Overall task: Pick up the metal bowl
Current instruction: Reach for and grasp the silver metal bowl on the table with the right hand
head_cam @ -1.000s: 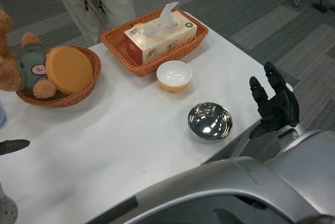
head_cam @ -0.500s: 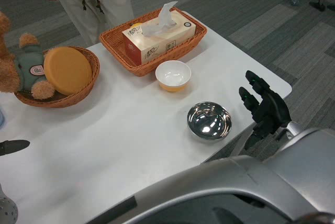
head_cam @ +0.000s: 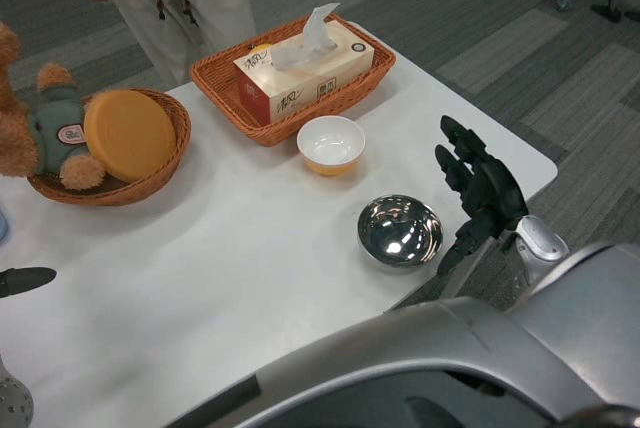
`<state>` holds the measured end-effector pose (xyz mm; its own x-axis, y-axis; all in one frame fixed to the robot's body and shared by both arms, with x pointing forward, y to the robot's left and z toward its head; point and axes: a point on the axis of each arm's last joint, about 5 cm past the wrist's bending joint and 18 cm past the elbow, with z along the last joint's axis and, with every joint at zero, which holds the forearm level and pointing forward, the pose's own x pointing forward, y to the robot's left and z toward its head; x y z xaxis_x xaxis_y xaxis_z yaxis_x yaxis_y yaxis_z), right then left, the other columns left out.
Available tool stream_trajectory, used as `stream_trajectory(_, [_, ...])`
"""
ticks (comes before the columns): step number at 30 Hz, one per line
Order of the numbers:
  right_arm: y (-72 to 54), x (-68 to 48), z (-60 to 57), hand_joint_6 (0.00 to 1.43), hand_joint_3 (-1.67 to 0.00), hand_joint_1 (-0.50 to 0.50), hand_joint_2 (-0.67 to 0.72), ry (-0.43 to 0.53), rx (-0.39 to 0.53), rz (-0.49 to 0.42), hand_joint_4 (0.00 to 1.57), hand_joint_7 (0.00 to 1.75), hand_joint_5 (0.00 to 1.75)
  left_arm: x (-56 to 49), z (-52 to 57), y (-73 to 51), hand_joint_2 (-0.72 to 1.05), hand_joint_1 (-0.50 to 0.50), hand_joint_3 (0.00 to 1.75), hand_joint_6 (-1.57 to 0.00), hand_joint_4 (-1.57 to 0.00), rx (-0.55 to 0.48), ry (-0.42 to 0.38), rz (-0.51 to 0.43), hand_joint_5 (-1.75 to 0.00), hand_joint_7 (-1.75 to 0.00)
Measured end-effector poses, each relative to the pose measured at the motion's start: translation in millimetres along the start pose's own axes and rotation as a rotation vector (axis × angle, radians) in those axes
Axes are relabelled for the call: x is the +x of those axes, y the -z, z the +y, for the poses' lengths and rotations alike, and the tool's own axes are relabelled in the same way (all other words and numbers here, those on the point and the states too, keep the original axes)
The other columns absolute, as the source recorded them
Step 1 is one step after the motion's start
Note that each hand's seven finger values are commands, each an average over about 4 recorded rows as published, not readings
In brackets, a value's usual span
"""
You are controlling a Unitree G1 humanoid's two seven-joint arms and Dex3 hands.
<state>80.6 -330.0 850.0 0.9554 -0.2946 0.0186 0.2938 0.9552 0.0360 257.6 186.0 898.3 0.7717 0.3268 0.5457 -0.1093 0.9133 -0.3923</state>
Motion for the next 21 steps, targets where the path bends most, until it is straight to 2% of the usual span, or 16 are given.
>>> stream_trajectory(9, [2.5,9.2,8.1,0.0,-0.08,-0.46,0.3,-0.042,-0.044,0.019,0.0,0.14,0.0,-1.3,0.1,-0.7,-0.66,-0.5,0.09,0.0,0.0,-0.003,0.002,-0.003,0.0,0.0])
stream_trajectory(21, [6.0,9.6,10.0,0.0,-0.08,-0.46,0.28,-0.069,-0.083,0.063,0.0,0.14,0.0,-1.8,0.0,-1.3,-0.66,-0.5,0.09,0.0,0.0,-0.006,0.003,-0.005,0.0,0.0])
